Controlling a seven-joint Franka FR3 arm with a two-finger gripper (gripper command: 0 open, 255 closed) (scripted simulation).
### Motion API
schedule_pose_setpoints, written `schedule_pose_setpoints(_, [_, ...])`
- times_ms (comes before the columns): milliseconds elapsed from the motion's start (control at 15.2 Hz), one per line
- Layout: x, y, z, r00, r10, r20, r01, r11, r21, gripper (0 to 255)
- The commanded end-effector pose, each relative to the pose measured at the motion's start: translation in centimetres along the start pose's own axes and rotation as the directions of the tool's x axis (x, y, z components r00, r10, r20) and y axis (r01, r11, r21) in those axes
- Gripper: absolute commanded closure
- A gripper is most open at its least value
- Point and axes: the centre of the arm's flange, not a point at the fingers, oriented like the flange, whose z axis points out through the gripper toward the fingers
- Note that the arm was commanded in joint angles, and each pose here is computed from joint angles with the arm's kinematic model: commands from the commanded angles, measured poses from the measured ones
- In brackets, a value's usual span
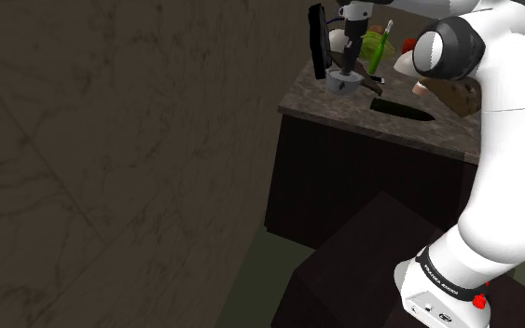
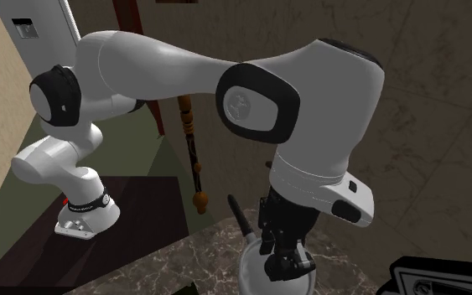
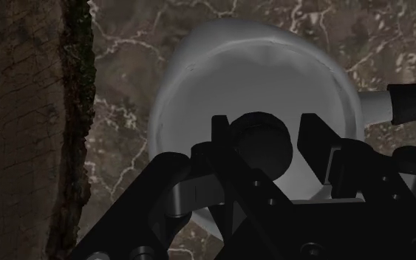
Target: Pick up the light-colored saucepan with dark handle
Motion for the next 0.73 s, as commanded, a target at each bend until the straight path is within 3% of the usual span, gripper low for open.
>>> schedule_pose_setpoints(0, [-0.2,0.1,-1.2,1.0,0.0,-0.001,0.0,1.0,-0.001,255])
schedule_pose_setpoints(660, [-0.9,0.3,-5.4,1.0,0.0,-0.001,0.0,1.0,-0.001,255])
